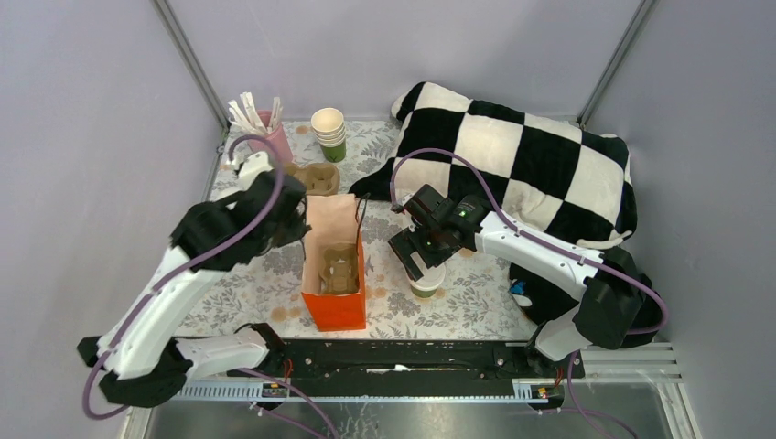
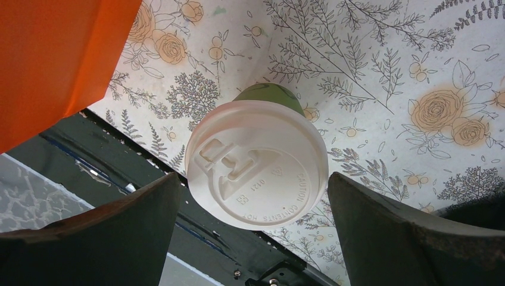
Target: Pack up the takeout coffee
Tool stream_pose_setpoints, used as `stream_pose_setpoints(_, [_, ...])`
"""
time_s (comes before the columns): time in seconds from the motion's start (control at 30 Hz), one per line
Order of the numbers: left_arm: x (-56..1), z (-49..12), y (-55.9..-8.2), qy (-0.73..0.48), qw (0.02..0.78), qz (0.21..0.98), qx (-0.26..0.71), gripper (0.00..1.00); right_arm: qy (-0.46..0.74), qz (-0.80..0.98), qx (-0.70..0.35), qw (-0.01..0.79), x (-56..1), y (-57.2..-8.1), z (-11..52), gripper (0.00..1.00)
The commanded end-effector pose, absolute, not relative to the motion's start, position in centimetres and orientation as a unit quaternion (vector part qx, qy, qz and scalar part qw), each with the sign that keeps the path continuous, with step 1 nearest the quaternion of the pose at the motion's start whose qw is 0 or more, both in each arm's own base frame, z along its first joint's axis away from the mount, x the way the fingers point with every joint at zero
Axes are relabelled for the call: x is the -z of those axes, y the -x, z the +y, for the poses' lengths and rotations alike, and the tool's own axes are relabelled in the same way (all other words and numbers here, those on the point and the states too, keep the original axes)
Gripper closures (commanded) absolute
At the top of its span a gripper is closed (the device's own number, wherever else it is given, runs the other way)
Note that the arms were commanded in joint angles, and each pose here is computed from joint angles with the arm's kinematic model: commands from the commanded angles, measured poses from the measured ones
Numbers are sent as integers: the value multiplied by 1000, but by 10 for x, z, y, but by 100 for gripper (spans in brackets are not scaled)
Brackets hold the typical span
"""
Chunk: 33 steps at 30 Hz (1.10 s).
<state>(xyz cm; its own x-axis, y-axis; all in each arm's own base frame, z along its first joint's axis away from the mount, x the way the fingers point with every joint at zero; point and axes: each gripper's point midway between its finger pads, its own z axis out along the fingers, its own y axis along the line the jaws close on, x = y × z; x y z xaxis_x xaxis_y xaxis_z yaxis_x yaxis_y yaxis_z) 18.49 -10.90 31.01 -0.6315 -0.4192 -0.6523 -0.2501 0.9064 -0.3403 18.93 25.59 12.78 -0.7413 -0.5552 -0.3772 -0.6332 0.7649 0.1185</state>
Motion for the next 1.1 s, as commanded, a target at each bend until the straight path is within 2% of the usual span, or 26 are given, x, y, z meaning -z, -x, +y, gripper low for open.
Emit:
stream_pose_setpoints(0.0, [-320,-110,-222,159,424,889,74,100,310,920,-133,199,-152,-195,261,0])
stream_pose_setpoints(0.1, [-323,-116,-248,98,446,886,75,100,284,925,-143,208,-161,-200,268,0])
stream_pose_setpoints(0.27, [-350,-148,-284,2,527,838,143,100,249,925,-179,226,-174,-210,291,0])
stream_pose_setpoints(0.4, [-365,-178,-298,-83,560,803,185,100,238,928,-151,244,-178,-223,287,0])
stream_pose_setpoints(0.53, [-356,-179,-311,-98,550,814,158,98,241,925,-137,260,-187,-232,286,0])
stream_pose_setpoints(0.63, [-351,-149,-310,-13,525,845,101,84,239,924,-135,266,-195,-237,288,0])
stream_pose_setpoints(0.73, [-350,-124,-293,77,485,868,72,31,234,924,-138,269,-201,-240,292,0])
stream_pose_setpoints(0.77, [-350,-119,-285,124,464,874,73,18,233,925,-138,268,-200,-240,292,0])
stream_pose_setpoints(0.8, [-349,-112,-273,156,440,882,66,11,231,926,-138,266,-199,-241,293,0])
stream_pose_setpoints(0.87, [-338,-108,-248,196,376,904,62,8,227,930,-130,258,-194,-242,290,0])
stream_pose_setpoints(0.93, [-332,-124,-229,188,331,918,111,1,223,933,-122,253,-192,-244,284,0])
stream_pose_setpoints(1.07, [-296,-131,-189,253,248,922,153,1,217,936,-119,251,-191,-245,272,0])
